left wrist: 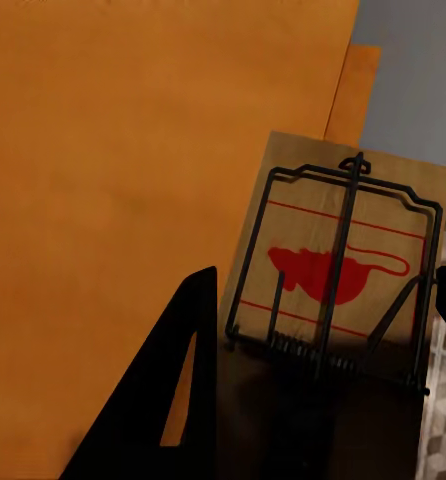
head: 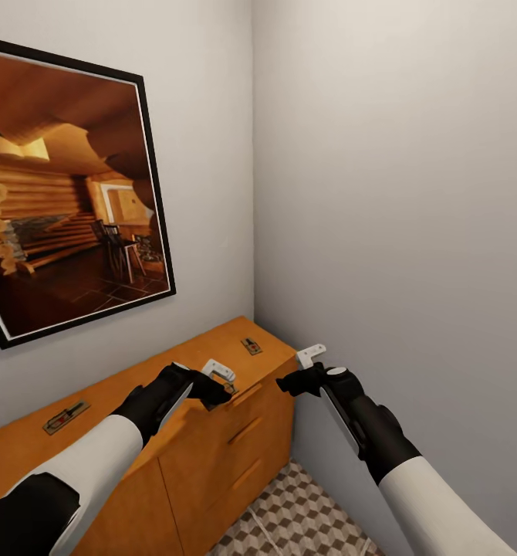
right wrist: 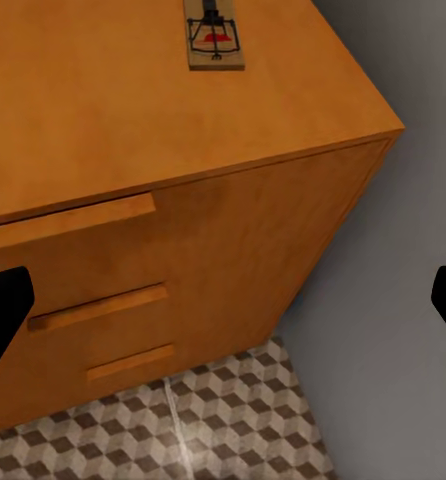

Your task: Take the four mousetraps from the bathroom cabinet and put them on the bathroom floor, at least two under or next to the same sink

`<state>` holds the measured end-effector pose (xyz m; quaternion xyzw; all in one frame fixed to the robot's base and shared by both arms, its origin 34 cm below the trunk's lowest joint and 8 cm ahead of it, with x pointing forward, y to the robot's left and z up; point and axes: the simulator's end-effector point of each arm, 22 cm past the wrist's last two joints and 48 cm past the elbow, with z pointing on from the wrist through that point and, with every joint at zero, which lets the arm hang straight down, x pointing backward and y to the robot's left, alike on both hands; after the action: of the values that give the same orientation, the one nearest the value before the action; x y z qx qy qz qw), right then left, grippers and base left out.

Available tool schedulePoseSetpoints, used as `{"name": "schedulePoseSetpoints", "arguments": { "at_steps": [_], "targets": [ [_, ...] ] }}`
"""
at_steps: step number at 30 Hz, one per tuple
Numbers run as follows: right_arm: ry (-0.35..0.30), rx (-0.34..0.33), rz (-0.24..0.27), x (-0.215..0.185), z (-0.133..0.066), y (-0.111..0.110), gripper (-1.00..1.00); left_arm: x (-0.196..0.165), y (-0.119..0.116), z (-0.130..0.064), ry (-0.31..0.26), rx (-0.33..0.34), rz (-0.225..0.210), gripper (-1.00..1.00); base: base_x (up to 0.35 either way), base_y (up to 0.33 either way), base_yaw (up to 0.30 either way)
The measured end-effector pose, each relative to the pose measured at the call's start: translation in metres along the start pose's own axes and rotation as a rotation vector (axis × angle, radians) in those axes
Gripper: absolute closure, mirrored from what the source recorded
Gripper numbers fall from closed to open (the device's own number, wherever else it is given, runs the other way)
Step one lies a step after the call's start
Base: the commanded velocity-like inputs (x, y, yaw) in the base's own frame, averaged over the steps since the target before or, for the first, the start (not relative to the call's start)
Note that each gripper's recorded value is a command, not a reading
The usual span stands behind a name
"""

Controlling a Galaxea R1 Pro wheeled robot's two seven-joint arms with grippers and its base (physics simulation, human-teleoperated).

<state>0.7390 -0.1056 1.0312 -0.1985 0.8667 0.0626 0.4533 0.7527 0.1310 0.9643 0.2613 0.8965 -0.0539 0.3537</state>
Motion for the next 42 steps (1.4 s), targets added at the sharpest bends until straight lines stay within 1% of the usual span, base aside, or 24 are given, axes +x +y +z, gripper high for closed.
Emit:
{"name": "schedulePoseSetpoints", "arguments": {
  "at_steps": [3, 6, 9, 10, 11, 12, 14, 15, 19, 21, 26, 27, 28, 30, 31, 32, 35, 36, 38, 39, 42],
  "targets": [
    [0.0, 0.001, 0.0, 0.0, 0.0, 0.0, -1.0, -0.004, 0.0, -0.001, -0.009, 0.0, 0.0, 1.0, 0.0, 0.0, 0.0],
    [-0.001, 0.002, 0.0, 0.0, 0.0, -0.001, -1.0, -0.008, 0.002, -0.003, -0.022, -0.001, -0.012, 1.0, 0.0, 0.0, 0.0],
    [-0.001, 0.003, 0.001, 0.0, 0.0, -0.002, -1.0, -0.013, 0.007, -0.006, -0.039, 0.0, -0.052, 1.0, 0.0, 0.0, 0.0],
    [-0.001, 0.005, 0.001, 0.0, 0.0, -0.002, -1.0, -0.016, 0.011, -0.007, -0.05, 0.001, -0.082, 1.0, 0.0, 0.0, 0.0],
    [-0.001, 0.005, 0.0, 0.0, 0.0, -0.003, -1.0, -0.017, 0.013, -0.008, -0.056, 0.002, -0.099, 1.0, 0.0, 0.0, 0.0],
    [-0.001, 0.007, 0.0, 0.0, 0.0, -0.003, -1.0, -0.02, 0.016, -0.01, -0.068, 0.004, -0.132, 1.0, 0.0, 0.0, 0.0],
    [0.0, 0.008, -0.001, 0.0, 0.0, -0.003, -1.0, -0.022, 0.017, -0.011, -0.079, 0.01, -0.165, 1.0, 0.0, 0.0, 0.0],
    [0.0, 0.009, -0.001, 0.0, 0.0, -0.004, -1.0, -0.025, 0.017, -0.011, -0.089, 0.017, -0.191, 1.0, 0.0, 0.0, 0.0],
    [0.001, 0.015, -0.007, 0.0, 0.0, -0.005, -1.0, -0.028, 0.01, -0.009, -0.096, 0.03, -0.229, 1.0, 0.0, 0.0, 0.0],
    [0.001, 0.018, -0.01, 0.0, 0.0, -0.006, -1.0, -0.026, 0.009, -0.008, -0.087, 0.027, -0.239, 1.0, 0.0, 0.0, 0.0],
    [0.003, 0.031, -0.02, 0.001, 0.0, -0.009, -1.0, -0.008, 0.011, -0.006, -0.02, -0.008, -0.273, 1.0, 0.0, 0.0, 0.0],
    [0.003, 0.035, -0.022, 0.001, -0.001, -0.01, -1.0, -0.006, 0.012, -0.005, -0.013, -0.013, -0.28, 1.0, 0.0, 0.0, 0.0],
    [0.003, 0.045, -0.026, 0.001, -0.001, -0.012, -1.0, -0.004, 0.011, -0.005, -0.007, -0.018, -0.297, 1.0, 0.0, 0.0, 0.0],
    [0.004, 0.071, -0.035, 0.001, -0.001, -0.018, -1.0, -0.002, 0.009, -0.003, -0.004, -0.016, -0.354, 1.0, 0.0, 0.0, 0.0],
    [0.004, 0.079, -0.037, 0.001, -0.001, -0.019, -1.0, -0.001, 0.009, -0.003, -0.003, -0.019, -0.37, 1.0, 0.0, 0.0, 0.0],
    [0.005, 0.091, -0.04, 0.001, -0.001, -0.022, -1.0, 0.001, 0.011, -0.002, 0.001, -0.03, -0.398, 1.0, 0.0, 0.0, 0.0],
    [0.005, 0.112, -0.044, 0.001, -0.002, -0.026, -1.0, 0.007, 0.019, -0.002, 0.01, -0.072, -0.451, 1.0, 0.0, 0.0, 0.0],
    [0.004, 0.118, -0.045, 0.0, -0.002, -0.028, -1.0, 0.009, 0.023, -0.002, 0.013, -0.092, -0.476, 1.0, 0.0, 0.0, 0.0],
    [0.004, 0.124, -0.045, 0.0, -0.002, -0.03, -1.0, 0.011, 0.026, -0.002, 0.016, -0.108, -0.502, 1.0, 0.0, 0.0, 0.0],
    [0.004, 0.126, -0.045, 0.001, -0.002, -0.031, -1.0, 0.013, 0.028, -0.002, 0.018, -0.118, -0.522, 1.0, 0.0, 0.0, 0.0],
    [0.004, 0.131, -0.047, 0.001, -0.003, -0.033, -1.0, 0.015, 0.03, -0.002, 0.018, -0.123, -0.558, 1.0, 0.0, 0.0, 0.0]
  ]
}}
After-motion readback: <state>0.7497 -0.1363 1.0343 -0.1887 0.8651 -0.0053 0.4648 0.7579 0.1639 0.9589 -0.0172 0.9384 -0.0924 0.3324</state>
